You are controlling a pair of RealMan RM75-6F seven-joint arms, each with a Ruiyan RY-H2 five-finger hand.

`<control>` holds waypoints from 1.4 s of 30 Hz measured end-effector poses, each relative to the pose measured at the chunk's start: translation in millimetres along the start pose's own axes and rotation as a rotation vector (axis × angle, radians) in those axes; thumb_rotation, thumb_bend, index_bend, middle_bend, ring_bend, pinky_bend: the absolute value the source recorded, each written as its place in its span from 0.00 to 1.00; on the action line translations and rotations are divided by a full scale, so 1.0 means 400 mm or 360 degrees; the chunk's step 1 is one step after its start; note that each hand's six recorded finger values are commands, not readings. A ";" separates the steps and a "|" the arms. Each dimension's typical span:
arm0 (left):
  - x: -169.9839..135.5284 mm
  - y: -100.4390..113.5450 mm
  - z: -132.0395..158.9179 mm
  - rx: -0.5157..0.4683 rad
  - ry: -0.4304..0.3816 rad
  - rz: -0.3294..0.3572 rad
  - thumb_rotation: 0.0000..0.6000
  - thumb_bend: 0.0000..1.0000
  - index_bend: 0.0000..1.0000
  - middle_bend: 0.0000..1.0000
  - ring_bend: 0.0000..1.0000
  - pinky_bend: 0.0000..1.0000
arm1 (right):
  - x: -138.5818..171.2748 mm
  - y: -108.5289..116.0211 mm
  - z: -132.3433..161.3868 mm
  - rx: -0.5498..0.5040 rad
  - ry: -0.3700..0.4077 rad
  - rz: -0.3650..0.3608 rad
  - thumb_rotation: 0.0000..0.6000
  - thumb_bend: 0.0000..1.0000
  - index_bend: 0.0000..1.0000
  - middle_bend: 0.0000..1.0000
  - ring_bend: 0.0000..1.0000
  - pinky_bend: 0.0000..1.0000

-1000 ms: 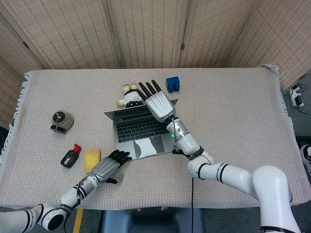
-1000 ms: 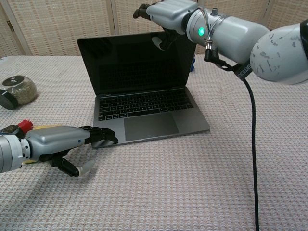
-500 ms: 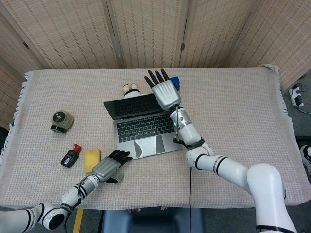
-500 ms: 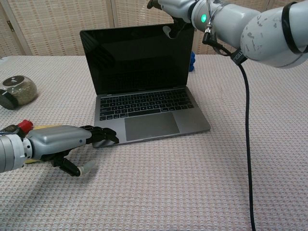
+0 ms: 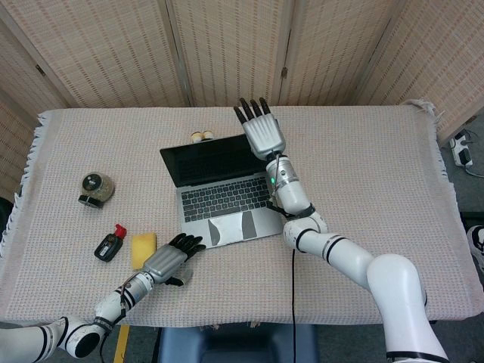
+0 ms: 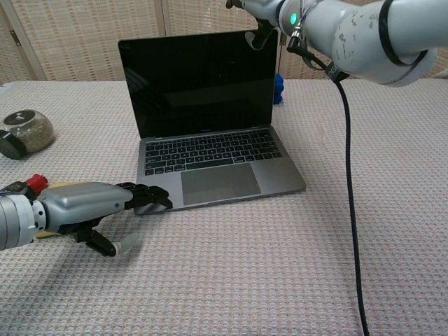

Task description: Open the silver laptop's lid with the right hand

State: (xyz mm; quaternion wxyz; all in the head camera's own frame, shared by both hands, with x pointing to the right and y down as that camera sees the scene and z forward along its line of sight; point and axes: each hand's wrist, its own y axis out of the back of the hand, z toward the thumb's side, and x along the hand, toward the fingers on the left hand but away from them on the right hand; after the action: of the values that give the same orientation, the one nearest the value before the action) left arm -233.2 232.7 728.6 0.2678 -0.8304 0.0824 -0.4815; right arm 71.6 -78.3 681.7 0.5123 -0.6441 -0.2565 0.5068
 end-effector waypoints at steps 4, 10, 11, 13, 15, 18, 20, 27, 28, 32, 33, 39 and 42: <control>-0.005 0.009 0.001 -0.0017 -0.0004 0.0014 0.70 0.65 0.07 0.03 0.00 0.00 | 0.006 0.006 0.005 -0.0043 0.0024 -0.0015 1.00 0.64 0.00 0.00 0.00 0.00; -0.023 0.046 0.006 -0.0050 -0.0021 0.0097 0.70 0.65 0.07 0.03 0.00 0.00 | 0.054 0.033 0.006 -0.0132 0.0111 -0.0074 1.00 0.64 0.00 0.00 0.00 0.00; -0.029 0.054 0.006 -0.0057 -0.0024 0.0115 0.70 0.65 0.07 0.03 0.00 0.00 | 0.065 0.038 0.003 -0.0148 0.0123 -0.0084 1.00 0.64 0.00 0.00 0.00 0.00; -0.040 0.065 0.005 -0.0063 -0.0025 0.0139 0.70 0.65 0.07 0.03 0.00 0.00 | 0.095 0.050 -0.011 -0.0185 0.0146 -0.0102 1.00 0.64 0.00 0.00 0.00 0.00; -0.052 0.077 -0.001 -0.0072 -0.0017 0.0170 0.72 0.65 0.07 0.03 0.00 0.00 | 0.128 0.063 -0.037 -0.0218 0.0155 -0.0115 1.00 0.64 0.00 0.00 0.02 0.00; -0.073 0.096 -0.016 -0.0100 0.0011 0.0214 0.83 0.65 0.08 0.03 0.00 0.00 | 0.181 0.075 -0.092 -0.0263 0.0144 -0.0115 1.00 0.64 0.00 0.00 0.03 0.00; -0.087 0.110 -0.033 -0.0121 0.0042 0.0252 0.96 0.65 0.08 0.04 0.00 0.00 | 0.217 0.077 -0.128 -0.0290 0.0131 -0.0105 1.00 0.64 0.00 0.00 0.06 0.00; -0.148 0.160 -0.111 -0.0193 0.0204 0.0444 1.00 0.65 0.10 0.08 0.03 0.00 | 0.399 0.040 -0.304 -0.0346 0.0031 -0.0023 1.00 0.64 0.00 0.02 0.12 0.00; -0.160 0.165 -0.126 -0.0202 0.0238 0.0469 1.00 0.65 0.10 0.08 0.03 0.00 | 0.422 0.033 -0.324 -0.0347 0.0017 -0.0017 1.00 0.64 0.00 0.03 0.12 0.00; -0.216 0.187 -0.187 -0.0244 0.0372 0.0572 1.00 0.65 0.12 0.09 0.03 0.00 | 0.522 -0.007 -0.385 -0.0355 -0.0014 0.0015 1.00 0.64 0.00 0.03 0.12 0.00; -0.227 0.191 -0.198 -0.0250 0.0397 0.0593 1.00 0.65 0.12 0.09 0.03 0.00 | 0.552 -0.017 -0.400 -0.0362 -0.0021 0.0019 1.00 0.64 0.00 0.03 0.12 0.00; -0.309 0.208 -0.260 -0.0287 0.0549 0.0731 1.00 0.65 0.14 0.09 0.04 0.00 | 0.688 -0.046 -0.458 -0.0425 -0.0073 -0.0016 1.00 0.64 0.00 0.03 0.12 0.00; -0.354 0.206 -0.284 -0.0294 0.0624 0.0796 1.00 0.65 0.15 0.09 0.04 0.00 | 0.755 -0.072 -0.478 -0.0481 -0.0113 -0.0001 1.00 0.64 0.00 0.02 0.11 0.00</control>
State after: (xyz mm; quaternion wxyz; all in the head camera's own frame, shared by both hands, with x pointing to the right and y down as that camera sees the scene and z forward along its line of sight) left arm -393.0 177.6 623.0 0.2804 -0.6967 0.3770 -0.5421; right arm 359.2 111.6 583.1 0.4004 -0.6956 -0.3478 0.4847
